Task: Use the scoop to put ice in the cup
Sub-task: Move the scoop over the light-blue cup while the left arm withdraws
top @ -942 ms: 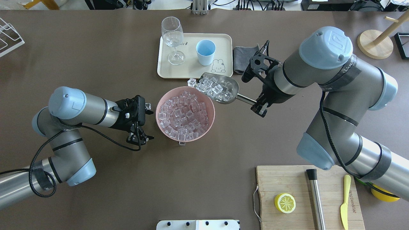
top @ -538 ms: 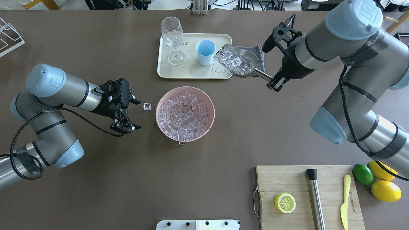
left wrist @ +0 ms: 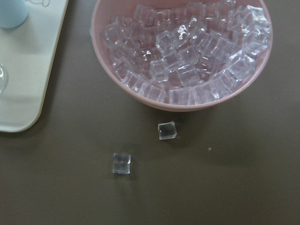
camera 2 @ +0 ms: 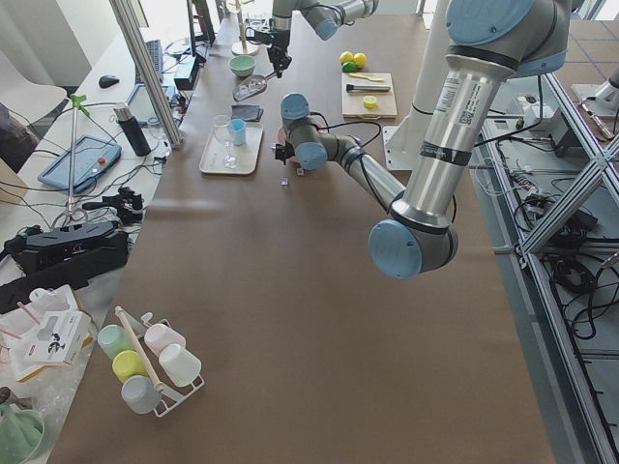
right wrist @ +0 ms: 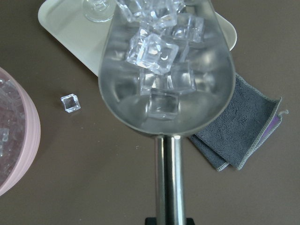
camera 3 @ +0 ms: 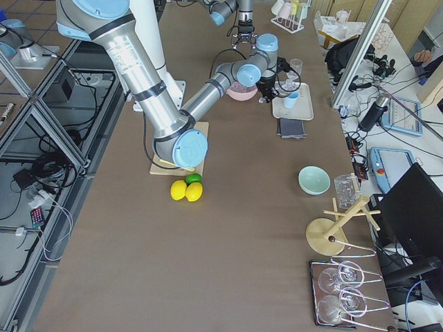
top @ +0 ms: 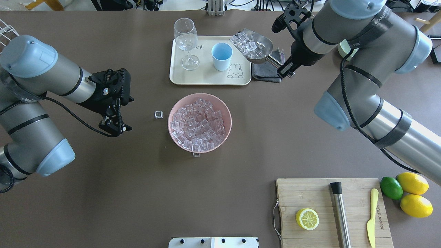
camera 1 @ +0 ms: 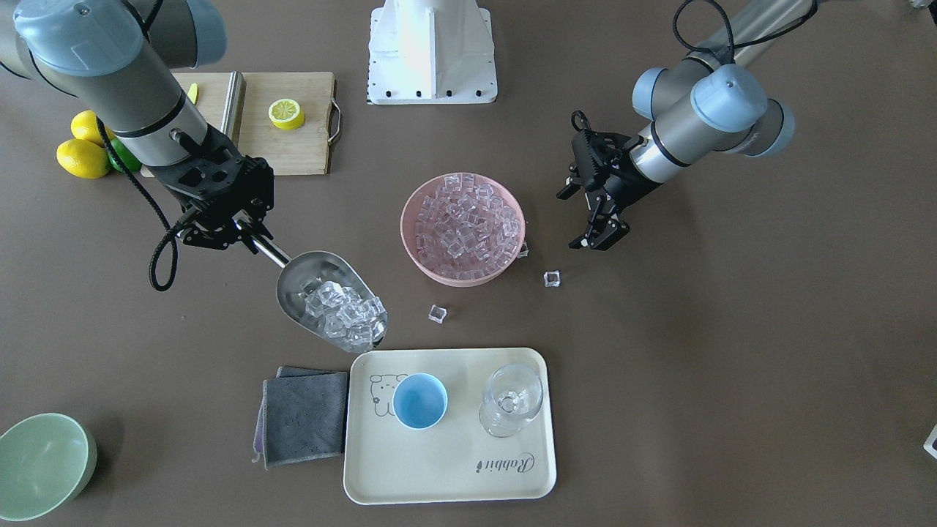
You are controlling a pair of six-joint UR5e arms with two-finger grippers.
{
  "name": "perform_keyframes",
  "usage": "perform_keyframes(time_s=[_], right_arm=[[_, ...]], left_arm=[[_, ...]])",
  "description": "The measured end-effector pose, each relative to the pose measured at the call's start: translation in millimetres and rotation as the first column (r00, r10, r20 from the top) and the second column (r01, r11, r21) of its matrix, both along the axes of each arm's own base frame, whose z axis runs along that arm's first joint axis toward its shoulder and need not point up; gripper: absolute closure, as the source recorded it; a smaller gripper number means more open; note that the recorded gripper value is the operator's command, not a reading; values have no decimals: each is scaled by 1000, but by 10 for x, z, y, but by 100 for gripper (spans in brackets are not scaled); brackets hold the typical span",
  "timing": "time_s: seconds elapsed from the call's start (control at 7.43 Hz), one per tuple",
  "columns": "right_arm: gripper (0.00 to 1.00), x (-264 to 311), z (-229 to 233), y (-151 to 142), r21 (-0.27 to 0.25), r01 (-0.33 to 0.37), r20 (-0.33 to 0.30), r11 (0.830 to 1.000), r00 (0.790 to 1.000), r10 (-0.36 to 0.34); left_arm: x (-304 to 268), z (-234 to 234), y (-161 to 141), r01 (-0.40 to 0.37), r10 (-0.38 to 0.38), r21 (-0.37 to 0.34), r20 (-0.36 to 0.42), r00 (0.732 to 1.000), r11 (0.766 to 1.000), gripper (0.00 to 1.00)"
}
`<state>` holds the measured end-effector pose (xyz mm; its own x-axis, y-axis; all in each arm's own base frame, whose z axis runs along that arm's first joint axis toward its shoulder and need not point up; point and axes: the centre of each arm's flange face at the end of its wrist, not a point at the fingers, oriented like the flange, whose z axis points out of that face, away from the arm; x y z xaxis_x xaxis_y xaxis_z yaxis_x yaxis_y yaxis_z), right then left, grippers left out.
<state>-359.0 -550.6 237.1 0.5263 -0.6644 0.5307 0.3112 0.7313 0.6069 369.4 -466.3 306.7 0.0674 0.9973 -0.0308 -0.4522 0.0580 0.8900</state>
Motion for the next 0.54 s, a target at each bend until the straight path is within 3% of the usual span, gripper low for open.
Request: perform_keyframes(time_s=[0.27, 0.54], right_arm=[[100, -177, -55, -213, -27, -4, -16, 1000, 1000, 4], [100, -344, -49, -404, -52, 3, -46, 999, 999, -5]], left_arm=[[-394, 173, -142, 106, -104, -121, 26, 994, 987, 1], [-1094, 521, -276, 209, -202, -237, 52, 978, 949, 1]])
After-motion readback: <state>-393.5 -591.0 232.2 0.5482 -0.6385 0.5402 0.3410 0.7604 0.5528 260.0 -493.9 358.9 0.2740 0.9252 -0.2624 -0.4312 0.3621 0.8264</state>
